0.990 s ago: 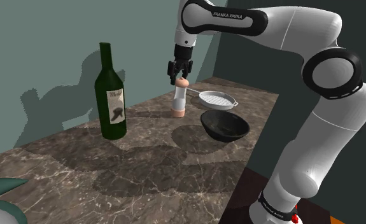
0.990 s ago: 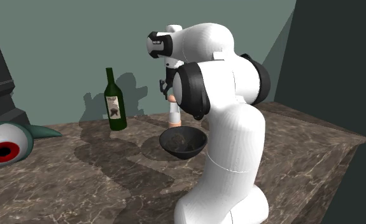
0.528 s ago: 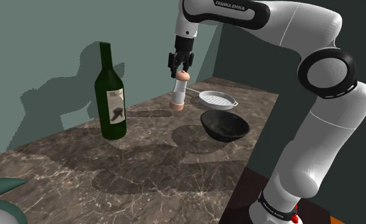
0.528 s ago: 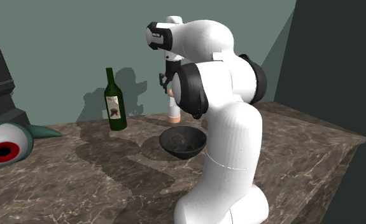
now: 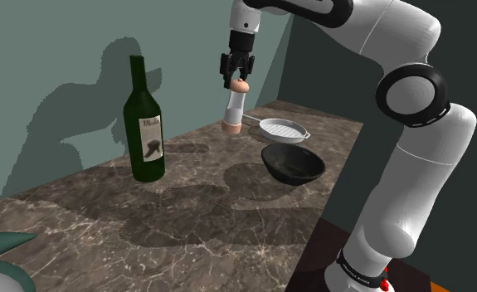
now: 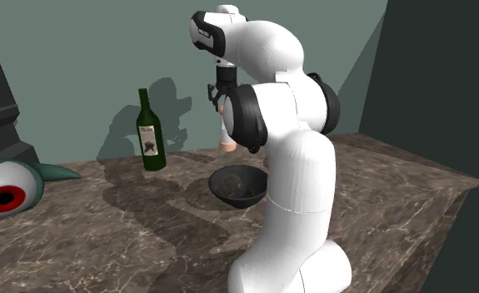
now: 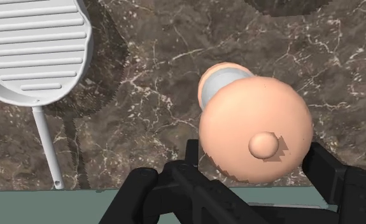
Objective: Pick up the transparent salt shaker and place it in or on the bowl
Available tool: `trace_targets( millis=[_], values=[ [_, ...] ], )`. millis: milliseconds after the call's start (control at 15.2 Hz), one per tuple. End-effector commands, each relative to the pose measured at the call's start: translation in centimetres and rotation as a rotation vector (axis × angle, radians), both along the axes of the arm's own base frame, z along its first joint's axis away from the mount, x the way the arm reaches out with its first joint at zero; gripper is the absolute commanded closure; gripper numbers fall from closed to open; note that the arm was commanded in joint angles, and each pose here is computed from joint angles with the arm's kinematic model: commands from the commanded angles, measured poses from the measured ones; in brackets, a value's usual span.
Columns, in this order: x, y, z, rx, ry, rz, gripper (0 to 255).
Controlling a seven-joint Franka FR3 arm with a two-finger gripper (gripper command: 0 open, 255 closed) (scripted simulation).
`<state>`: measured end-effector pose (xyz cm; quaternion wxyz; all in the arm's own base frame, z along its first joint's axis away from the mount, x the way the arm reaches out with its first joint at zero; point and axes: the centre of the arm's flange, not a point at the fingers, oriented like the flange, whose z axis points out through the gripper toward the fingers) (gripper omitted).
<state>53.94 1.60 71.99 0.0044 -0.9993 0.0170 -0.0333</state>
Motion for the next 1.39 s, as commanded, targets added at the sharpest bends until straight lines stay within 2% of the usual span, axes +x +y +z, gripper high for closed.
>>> trace_targets(
  millis=[0,792,1320],
  values=[
    [0.0,0.0,1.0,0.000,0.000,0.000,255],
    [0.0,0.0,7.2,0.000,0.000,0.000,255],
    [-10.2,0.6,10.1,0.000,0.000,0.000,255]
  ],
)
